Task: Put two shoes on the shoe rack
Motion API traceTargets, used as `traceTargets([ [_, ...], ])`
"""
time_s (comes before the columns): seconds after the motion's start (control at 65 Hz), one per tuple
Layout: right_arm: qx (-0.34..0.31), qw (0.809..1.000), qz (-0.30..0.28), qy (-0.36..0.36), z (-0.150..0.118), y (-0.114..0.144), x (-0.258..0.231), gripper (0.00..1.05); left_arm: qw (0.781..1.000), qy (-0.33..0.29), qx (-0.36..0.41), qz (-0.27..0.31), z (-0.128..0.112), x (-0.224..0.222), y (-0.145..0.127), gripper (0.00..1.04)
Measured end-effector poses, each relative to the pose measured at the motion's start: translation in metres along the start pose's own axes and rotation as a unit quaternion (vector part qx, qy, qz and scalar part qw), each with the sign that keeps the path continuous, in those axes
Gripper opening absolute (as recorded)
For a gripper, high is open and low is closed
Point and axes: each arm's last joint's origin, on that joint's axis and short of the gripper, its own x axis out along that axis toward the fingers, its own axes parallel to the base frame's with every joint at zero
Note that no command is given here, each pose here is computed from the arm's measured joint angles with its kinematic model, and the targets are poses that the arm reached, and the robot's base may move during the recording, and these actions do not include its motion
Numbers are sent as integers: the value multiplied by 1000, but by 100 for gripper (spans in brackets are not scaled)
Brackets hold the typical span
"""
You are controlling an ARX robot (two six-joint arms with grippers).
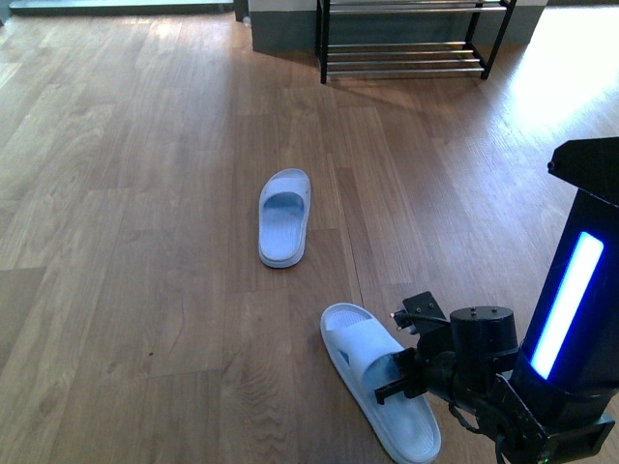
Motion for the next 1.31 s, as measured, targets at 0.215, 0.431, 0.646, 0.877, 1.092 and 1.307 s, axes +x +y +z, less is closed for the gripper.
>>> traceTargets([
  [0.215,29,996,-73,-42,55,-16,-74,1,1000,0,0,0,0,0,0,95],
  [0.431,81,986,-129,-69,101,-58,-179,1,1000,0,0,0,0,0,0,95],
  [0.646,100,977,-143,-125,141,-76,-262,1,1000,0,0,0,0,0,0,95],
  [0.877,109,960,-144,-211,153,-68,-332,1,1000,0,0,0,0,0,0,95],
  [1.092,113,961,-142,-209,151,-67,-332,1,1000,0,0,0,0,0,0,95],
  [1.307,114,961,-143,-208,151,-68,-332,1,1000,0,0,0,0,0,0,95],
])
